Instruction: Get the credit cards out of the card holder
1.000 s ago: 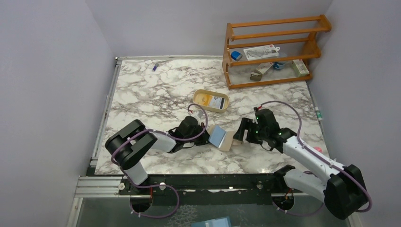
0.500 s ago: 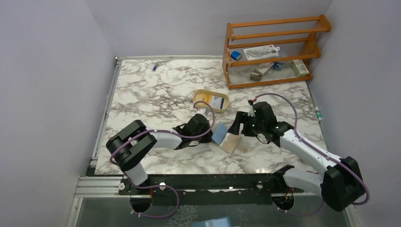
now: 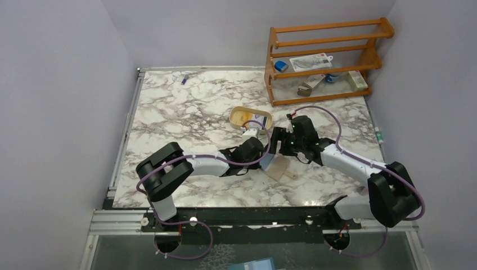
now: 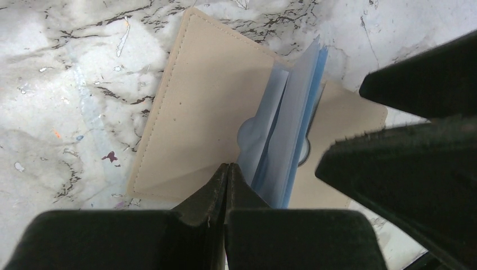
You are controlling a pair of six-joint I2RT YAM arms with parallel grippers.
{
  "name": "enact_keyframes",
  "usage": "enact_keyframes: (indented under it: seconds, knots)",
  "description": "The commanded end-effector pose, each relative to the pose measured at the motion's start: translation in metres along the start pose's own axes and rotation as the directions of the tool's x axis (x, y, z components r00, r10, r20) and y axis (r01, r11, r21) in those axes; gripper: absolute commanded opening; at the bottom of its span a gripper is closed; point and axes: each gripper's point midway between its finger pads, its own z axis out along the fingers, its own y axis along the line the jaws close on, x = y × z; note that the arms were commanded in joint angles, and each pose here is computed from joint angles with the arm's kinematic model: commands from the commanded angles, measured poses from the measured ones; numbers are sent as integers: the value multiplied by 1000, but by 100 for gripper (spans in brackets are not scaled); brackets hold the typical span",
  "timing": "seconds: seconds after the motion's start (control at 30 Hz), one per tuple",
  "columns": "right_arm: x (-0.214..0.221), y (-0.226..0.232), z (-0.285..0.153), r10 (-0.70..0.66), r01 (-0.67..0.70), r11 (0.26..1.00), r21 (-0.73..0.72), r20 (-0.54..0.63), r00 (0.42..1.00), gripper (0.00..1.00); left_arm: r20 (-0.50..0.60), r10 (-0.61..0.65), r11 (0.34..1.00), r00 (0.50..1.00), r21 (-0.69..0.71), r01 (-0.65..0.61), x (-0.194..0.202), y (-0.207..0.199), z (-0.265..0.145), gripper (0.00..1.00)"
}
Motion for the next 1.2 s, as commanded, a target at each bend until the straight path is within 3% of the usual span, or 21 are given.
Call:
enact_keyframes:
  seconds: [0.0,0.57,0.83,1.0,1.17]
  knots:
    - [-29,4,6,-2,-1,1000,29,85,996,79,-145,85,966,986,-230,-117,50,64,3,0]
    - [6,-11,-1,28,-29,999,21,59,998,78,-174,73,962,982,-248,-115,60,67,8,0]
    - [-20,-14,-27,35,-50,996,72,199,979,79,-191,99,941,977,-302,-155,63,76,7,0]
    - [-51,-1,-64,61,-83,995,49,352,934,80,-204,119,927,972,-327,-182,67,80,8,0]
    - [-55,3,-68,51,-77,995,67,329,943,80,-203,156,915,967,-339,-219,67,77,9,0]
